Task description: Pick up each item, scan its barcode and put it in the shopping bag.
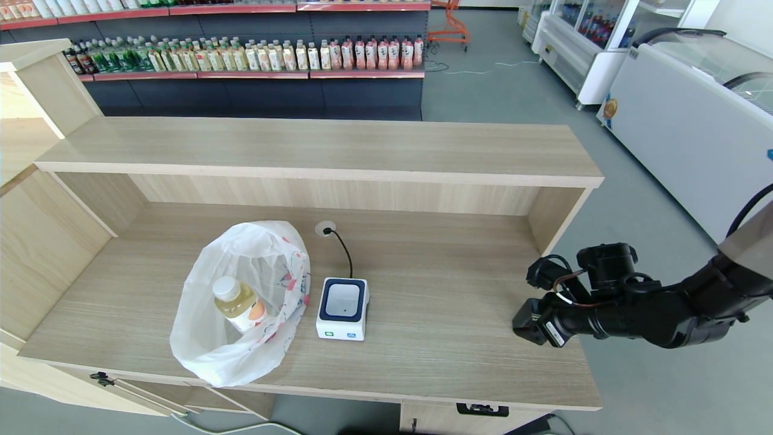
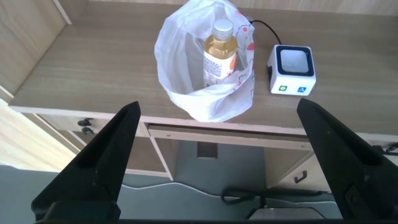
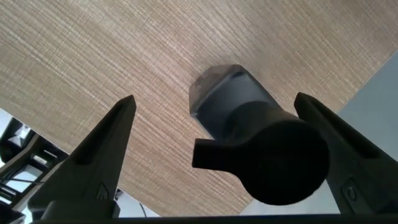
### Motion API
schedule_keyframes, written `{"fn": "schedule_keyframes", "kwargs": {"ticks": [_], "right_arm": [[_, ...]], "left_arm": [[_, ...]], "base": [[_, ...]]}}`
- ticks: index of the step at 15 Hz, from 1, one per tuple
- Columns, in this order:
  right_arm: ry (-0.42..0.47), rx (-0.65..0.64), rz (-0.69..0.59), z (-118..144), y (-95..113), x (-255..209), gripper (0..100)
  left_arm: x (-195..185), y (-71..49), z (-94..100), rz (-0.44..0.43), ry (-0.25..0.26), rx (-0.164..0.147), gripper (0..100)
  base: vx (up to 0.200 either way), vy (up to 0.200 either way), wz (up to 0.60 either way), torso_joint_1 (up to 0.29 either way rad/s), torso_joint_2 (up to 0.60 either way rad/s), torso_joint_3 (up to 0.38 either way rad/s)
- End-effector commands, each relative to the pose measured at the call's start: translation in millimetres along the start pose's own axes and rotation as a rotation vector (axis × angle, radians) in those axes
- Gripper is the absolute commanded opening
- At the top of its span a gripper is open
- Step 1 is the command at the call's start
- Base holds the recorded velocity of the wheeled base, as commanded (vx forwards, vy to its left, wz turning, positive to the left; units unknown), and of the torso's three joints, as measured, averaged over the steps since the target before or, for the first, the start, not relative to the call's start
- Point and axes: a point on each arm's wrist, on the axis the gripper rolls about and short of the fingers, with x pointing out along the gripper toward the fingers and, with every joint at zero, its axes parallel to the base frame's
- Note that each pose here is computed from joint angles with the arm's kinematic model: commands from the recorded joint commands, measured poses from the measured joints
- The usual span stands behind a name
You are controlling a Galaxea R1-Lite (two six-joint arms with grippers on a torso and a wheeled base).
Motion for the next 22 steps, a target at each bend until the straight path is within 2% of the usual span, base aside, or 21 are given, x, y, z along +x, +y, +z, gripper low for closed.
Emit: {"fn": "schedule_keyframes", "kwargs": {"ticks": [1, 6, 9, 11, 14, 15, 17, 19, 22], "right_arm": [[0.013, -0.006, 0.012, -3, 2, 5, 0], [-0.010, -0.011, -0.011, 2, 0, -4, 0], [-0.072, -0.068, -0.070, 15, -5, -37, 0], [-0.087, -0.134, -0.138, 11, -14, -69, 0], [-0.106, -0.194, -0.199, 3, -11, -109, 0], [-0.122, -0.255, -0.219, 3, -10, -122, 0], [-0.223, -0.442, -0.205, 8, -7, -146, 0], [-0.426, -0.699, -0.092, 12, -1, -158, 0], [-0.721, -1.217, -0.007, 14, 9, -163, 0]], "left_arm": [[0, 0.0, 0.0, 0.000, 0.000, 0.000, 100], [0, 0.0, 0.0, 0.000, 0.000, 0.000, 100], [0, 0.0, 0.0, 0.000, 0.000, 0.000, 100], [0, 0.0, 0.0, 0.000, 0.000, 0.000, 100], [0, 0.0, 0.0, 0.000, 0.000, 0.000, 100], [0, 0.0, 0.0, 0.000, 0.000, 0.000, 100], [0, 0.0, 0.0, 0.000, 0.000, 0.000, 100], [0, 0.0, 0.0, 0.000, 0.000, 0.000, 100], [0, 0.0, 0.0, 0.000, 0.000, 0.000, 100]], "base": [[0.000, 0.000, 0.00, 0.000, 0.00, 0.000], [0.000, 0.000, 0.00, 0.000, 0.00, 0.000], [0.000, 0.000, 0.00, 0.000, 0.00, 0.000], [0.000, 0.000, 0.00, 0.000, 0.00, 0.000], [0.000, 0.000, 0.00, 0.000, 0.00, 0.000], [0.000, 0.000, 0.00, 0.000, 0.00, 0.000], [0.000, 0.000, 0.00, 0.000, 0.00, 0.000], [0.000, 0.000, 0.00, 0.000, 0.00, 0.000], [0.000, 0.000, 0.00, 0.000, 0.00, 0.000]]}}
